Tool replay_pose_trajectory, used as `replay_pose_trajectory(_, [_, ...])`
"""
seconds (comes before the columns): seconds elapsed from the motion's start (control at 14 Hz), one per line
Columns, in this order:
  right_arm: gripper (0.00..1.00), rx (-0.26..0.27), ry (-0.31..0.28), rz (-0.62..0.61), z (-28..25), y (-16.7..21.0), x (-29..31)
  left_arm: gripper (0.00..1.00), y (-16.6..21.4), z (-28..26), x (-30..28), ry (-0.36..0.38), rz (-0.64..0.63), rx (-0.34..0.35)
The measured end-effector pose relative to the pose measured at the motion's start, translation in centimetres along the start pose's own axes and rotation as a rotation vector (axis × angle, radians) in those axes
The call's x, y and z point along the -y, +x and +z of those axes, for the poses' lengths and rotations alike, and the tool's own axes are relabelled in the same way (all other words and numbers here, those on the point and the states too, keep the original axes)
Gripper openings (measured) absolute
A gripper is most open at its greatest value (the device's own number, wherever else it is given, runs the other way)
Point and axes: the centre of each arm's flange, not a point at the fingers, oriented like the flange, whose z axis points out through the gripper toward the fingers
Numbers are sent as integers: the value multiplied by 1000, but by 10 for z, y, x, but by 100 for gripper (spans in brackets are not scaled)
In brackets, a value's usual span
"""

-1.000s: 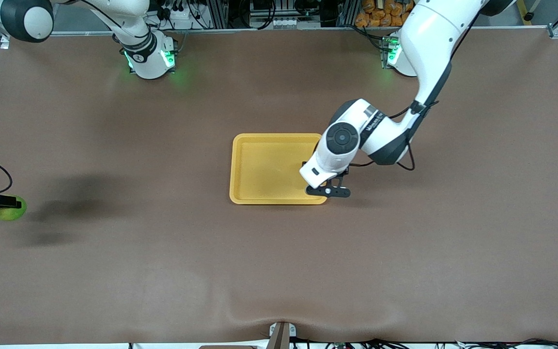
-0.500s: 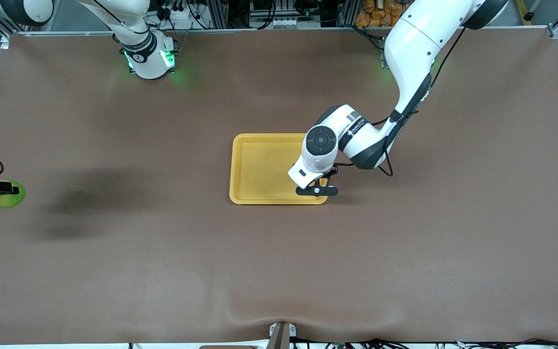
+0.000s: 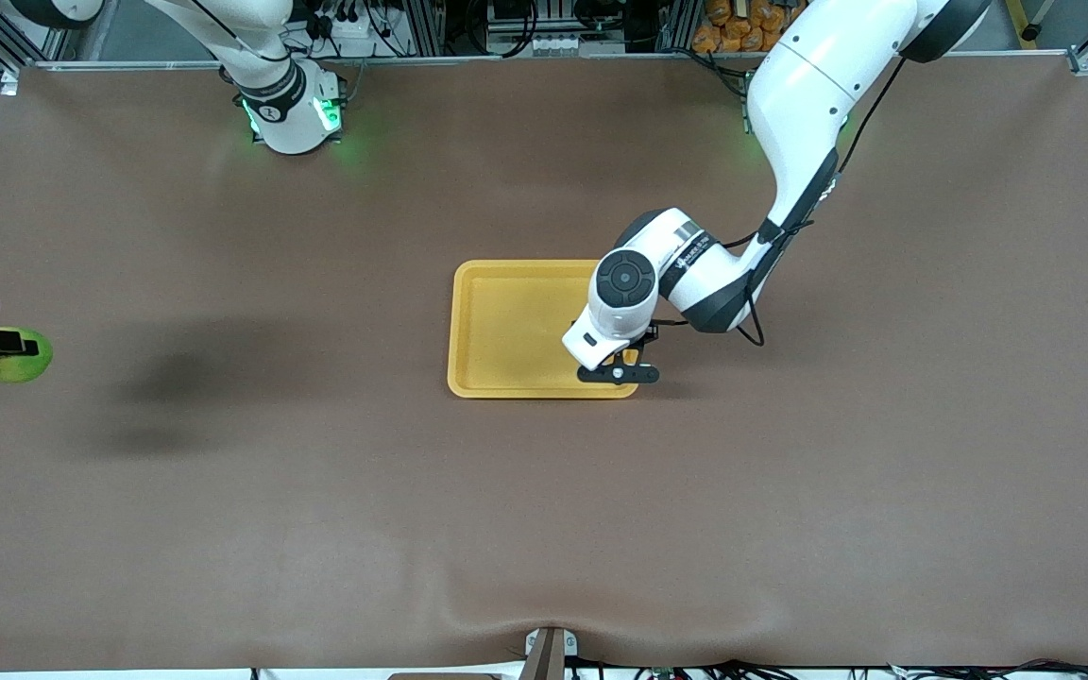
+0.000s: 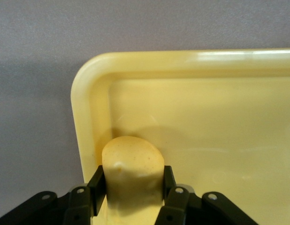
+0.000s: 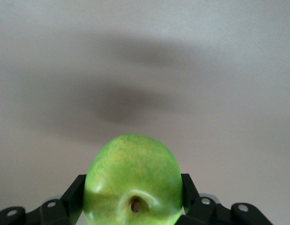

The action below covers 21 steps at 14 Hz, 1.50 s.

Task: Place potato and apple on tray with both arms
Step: 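Carry the potato over the tray with the left gripper while the right grasps apple, then release the potato onto the tray and withdraw the left gripper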

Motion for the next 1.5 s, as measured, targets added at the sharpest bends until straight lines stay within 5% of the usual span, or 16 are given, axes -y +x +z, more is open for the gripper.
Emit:
replay_pose_trajectory(0.14, [84,0,-3,14,-10,-1,27,58,1,2,0,1,-1,3])
replay_pose_trajectory(0.5, [84,3,-8,78,-28,-9,89,100,4,-1,0,-8,-4,-8])
replay_pose_trajectory(0.93, [84,29,-16,159,-43,-15,155,100,38,-52,17,-53,-54,-92])
replay_pose_trajectory(1.5, [84,67,-9,283,-43,-2,250,100,85,-183,155,-21,-84,-128])
